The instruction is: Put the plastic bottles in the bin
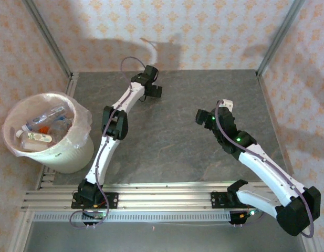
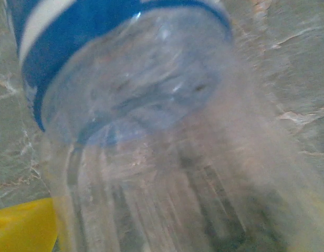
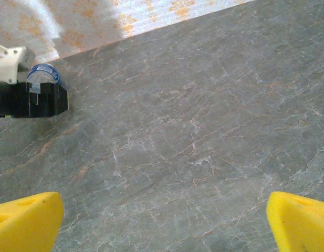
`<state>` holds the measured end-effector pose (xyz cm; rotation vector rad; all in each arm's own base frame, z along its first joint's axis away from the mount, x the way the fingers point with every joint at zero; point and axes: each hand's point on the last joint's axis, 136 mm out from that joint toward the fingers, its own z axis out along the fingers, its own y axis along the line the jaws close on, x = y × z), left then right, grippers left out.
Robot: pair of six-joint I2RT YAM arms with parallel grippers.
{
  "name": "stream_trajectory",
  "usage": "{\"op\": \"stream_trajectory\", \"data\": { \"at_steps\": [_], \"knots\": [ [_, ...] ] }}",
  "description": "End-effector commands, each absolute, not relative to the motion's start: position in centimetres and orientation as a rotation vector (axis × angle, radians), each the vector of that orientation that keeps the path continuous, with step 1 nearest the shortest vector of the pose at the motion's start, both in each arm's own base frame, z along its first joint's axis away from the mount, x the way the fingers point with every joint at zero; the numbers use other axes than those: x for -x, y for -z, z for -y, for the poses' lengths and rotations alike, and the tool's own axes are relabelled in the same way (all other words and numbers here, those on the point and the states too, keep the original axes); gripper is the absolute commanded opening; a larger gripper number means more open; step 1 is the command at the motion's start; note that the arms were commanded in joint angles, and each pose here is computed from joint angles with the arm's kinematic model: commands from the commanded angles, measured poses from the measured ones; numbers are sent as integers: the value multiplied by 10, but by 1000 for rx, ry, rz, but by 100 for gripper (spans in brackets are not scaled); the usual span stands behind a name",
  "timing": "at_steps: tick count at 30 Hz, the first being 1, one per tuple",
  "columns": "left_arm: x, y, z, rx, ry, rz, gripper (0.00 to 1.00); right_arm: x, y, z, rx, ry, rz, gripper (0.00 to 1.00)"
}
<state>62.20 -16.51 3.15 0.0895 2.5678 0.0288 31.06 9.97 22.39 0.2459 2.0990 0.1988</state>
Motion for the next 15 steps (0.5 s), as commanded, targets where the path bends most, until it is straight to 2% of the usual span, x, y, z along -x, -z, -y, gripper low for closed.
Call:
{"op": "stream_trajectory", "data": {
  "at_steps": [1,8,15],
  "knots": [
    [-622,-35,148,18,-88,-2564,94,-308,-216,-91,-274,-157,-2108,99],
    [-623,-46,158,0,7,-2560,71,-309,-212,-94,-275,-170,-2120,99],
    [-612,-100,154,25,-22,-2481,52,-308,-213,-95,-274,-185,-2120,99]
  ]
}}
